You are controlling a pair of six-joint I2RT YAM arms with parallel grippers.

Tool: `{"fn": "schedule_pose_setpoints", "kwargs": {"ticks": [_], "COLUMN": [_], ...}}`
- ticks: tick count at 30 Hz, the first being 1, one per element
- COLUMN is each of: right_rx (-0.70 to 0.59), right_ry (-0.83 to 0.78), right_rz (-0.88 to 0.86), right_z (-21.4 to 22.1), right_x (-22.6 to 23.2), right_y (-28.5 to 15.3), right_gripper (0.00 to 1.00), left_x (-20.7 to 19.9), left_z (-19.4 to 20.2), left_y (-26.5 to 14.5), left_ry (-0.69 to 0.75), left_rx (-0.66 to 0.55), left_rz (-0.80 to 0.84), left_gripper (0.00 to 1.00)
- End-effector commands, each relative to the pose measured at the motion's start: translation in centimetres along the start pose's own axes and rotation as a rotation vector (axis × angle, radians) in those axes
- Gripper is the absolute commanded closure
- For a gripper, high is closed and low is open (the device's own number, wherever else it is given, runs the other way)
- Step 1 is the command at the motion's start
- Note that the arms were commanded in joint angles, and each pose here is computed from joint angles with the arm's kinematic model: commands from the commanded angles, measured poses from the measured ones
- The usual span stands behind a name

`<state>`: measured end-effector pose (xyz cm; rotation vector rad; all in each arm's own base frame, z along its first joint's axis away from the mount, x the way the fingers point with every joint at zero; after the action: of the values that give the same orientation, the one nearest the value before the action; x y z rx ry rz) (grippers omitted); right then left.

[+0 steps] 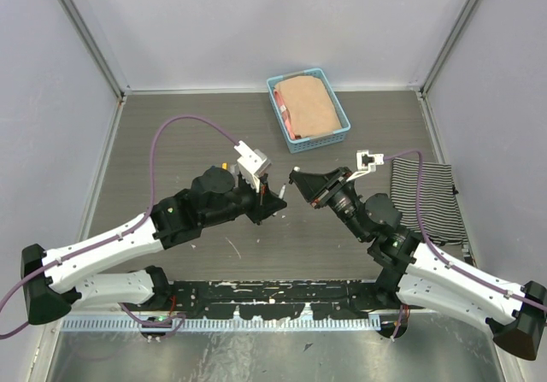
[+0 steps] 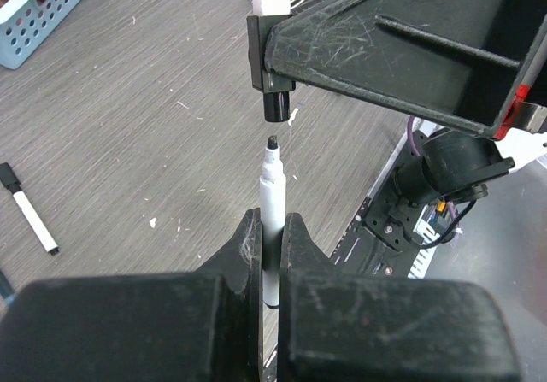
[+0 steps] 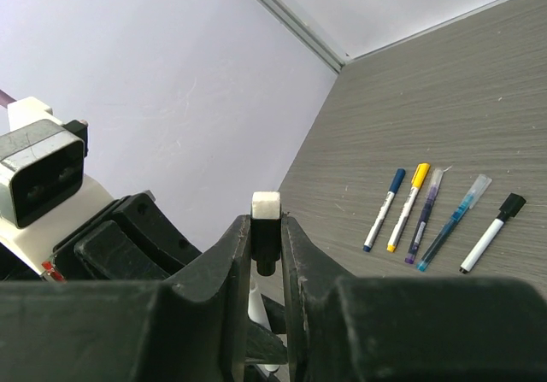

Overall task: Insert the pens into the pen caps
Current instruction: Insert the pen cap onto the pen.

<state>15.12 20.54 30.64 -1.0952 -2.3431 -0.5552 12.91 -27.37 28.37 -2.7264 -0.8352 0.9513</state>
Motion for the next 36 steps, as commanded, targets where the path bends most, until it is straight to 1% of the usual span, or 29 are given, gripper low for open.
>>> {"fn": "schedule_pose_setpoints", "kwargs": {"ticks": [1, 14, 36], "right_rx": [-0.078, -0.092, -0.052], "right_ry": [0.01, 0.035, 0.021], "right_rz": [-0.062, -0.08, -0.096], "right_z": [-2.46, -2.98, -2.62], "right_x": [1.74, 2.28, 2.49], "right_y": [0.1, 0.18, 0.14], "right_gripper": [1.0, 1.0, 1.0], "left_x": [-0.84, -0.83, -0.83], "left_z": [-0.72, -0.12, -0.17], "left_y": [0.03, 0.35, 0.36], "left_ry": [0.0, 0.004, 0.003], "left_rx": [-0.032, -0.002, -0.004], "left_rz": [0.045, 0.064, 0.06], "left_gripper": [1.0, 1.0, 1.0]}}
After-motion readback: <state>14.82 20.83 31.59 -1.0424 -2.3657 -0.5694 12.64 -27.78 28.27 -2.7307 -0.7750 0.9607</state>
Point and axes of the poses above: each gripper's point midway between its finger pads, its own y axis out along the fingers, its own x axis along the line the jaws close on, z = x × y, the point moved 7 cm from there along -y, back along the fingers, and after that the axes turned 13 degrees about -y, right-handed, at the moved point
